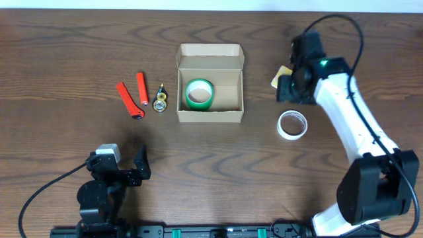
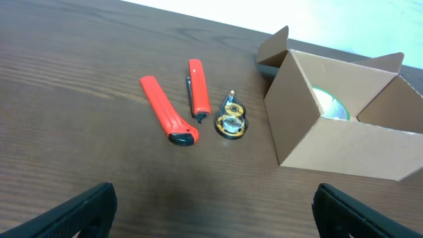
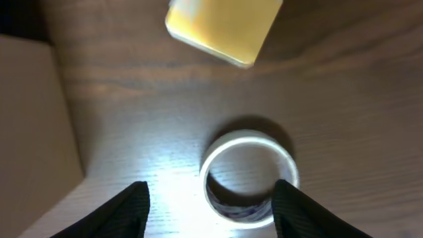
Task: Pack container
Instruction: 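Release green tape and move right gripper to the clear tape roll, then grasp clear tape roll and place it in the box with right gripper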
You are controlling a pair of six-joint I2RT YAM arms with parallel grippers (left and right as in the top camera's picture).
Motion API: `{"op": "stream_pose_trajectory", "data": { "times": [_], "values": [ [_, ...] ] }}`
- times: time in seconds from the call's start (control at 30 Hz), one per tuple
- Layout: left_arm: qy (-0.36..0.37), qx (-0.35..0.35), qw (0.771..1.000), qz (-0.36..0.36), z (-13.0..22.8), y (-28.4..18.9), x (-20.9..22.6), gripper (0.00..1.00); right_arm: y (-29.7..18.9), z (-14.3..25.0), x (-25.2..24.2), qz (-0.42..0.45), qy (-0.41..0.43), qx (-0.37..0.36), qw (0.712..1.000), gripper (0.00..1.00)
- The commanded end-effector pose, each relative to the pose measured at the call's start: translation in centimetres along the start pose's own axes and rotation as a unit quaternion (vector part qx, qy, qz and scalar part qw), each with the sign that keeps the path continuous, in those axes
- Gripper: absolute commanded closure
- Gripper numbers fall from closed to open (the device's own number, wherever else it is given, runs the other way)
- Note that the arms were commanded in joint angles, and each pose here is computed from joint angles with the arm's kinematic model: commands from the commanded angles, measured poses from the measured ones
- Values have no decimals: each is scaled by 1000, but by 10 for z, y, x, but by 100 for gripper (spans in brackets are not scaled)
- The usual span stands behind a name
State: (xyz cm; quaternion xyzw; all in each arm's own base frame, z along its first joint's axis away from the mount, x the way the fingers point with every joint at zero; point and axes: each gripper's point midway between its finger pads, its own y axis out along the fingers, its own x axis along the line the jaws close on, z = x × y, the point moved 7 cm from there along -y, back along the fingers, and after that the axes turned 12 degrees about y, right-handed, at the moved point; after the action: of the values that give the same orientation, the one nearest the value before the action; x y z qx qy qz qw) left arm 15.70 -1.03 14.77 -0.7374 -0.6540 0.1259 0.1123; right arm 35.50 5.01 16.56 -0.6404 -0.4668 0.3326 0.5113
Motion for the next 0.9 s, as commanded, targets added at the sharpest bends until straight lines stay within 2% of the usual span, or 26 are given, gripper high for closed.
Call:
{"op": "stream_pose_trajectory", "data": {
  "times": [0.0,0.4,0.67,0.73,0.87],
  "values": [
    [-5,9,1000,1,8,3,0,5,21,17,-5,14,16,18,1000,41],
    [-5,9,1000,1,8,3,0,5,60,45,-2,14,19,25,999,45],
    [-5,9,1000,1,8,3,0,5,86,55,-2,33,21,56,998,49],
    [-5,9,1000,1,8,3,0,5,90,56,-2,35,22,61,997,54],
    [-5,9,1000,1,8,3,0,5,91,54,-1,31,22,56,998,71]
  ]
}}
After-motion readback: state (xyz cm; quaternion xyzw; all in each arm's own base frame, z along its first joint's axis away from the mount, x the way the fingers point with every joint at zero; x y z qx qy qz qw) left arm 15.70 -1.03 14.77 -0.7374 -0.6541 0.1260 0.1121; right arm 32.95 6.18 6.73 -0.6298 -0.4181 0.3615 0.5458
